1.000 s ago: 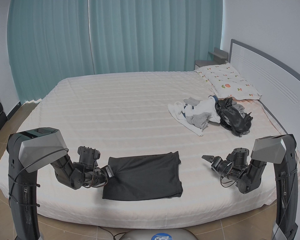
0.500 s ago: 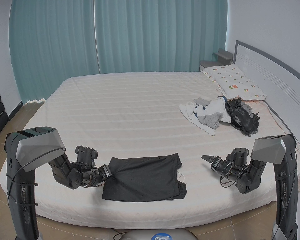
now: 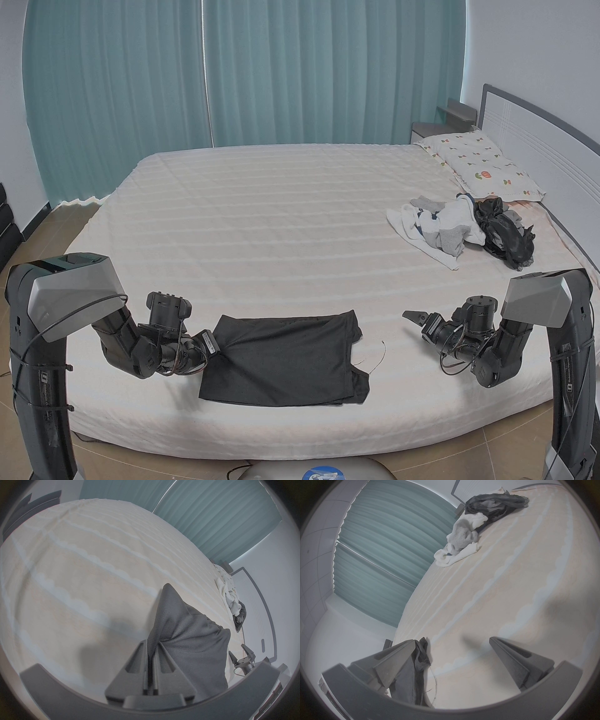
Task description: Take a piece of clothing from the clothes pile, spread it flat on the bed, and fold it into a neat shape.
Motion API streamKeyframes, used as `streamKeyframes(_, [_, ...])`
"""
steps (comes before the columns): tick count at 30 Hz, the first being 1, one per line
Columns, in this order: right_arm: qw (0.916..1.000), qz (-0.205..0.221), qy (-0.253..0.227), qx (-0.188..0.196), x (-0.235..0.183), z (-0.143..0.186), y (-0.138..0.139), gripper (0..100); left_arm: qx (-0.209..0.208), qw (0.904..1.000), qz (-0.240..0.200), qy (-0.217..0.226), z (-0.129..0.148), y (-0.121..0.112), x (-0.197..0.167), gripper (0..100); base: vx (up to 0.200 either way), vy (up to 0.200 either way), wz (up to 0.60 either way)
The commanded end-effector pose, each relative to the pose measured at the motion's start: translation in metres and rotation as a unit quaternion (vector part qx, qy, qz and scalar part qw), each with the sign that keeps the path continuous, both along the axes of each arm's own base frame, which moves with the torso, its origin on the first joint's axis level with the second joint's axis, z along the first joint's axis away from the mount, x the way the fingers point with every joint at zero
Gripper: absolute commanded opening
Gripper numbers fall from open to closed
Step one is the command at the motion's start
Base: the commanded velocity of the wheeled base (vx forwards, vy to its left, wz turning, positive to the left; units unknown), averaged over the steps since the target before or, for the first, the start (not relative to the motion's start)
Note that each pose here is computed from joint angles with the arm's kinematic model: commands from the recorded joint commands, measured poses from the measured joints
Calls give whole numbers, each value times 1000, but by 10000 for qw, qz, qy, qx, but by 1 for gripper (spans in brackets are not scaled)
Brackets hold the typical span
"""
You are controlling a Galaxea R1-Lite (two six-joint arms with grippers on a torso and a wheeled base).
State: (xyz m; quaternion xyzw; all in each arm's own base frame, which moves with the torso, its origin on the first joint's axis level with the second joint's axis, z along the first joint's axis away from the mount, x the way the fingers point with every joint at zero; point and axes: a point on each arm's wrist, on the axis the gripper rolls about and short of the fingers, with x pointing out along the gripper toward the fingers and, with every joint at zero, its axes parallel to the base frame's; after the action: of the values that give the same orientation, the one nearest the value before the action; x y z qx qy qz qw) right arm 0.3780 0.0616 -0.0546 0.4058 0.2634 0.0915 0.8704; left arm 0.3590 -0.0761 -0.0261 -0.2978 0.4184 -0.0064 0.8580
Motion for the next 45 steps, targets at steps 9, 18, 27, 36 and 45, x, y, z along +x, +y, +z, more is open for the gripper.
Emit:
streamKeyframes(9, [10000, 4, 3, 1, 0, 0, 0, 100, 6, 10000, 9, 39, 1, 2, -5, 0, 0, 200, 0])
streamKeyframes(18, [10000, 4, 3, 1, 0, 0, 0, 100, 19, 10000, -10, 50, 1, 1, -6, 0, 0, 111, 0])
streamKeyframes(27, [10000, 4, -4, 2, 0, 0, 0, 100, -9, 10000, -39, 25, 2, 2, -12, 100, 0, 0, 0])
streamKeyframes(36, [10000, 4, -19, 5, 1, 0, 0, 100, -190, 9975, 181, -659, 19, 12, 11, 100, 0, 0, 0])
streamKeyframes(45, [10000, 15, -22, -2, 1, 0, 1, 100, -274, 9952, 238, -913, -1, 3, 49, 100, 0, 0, 0])
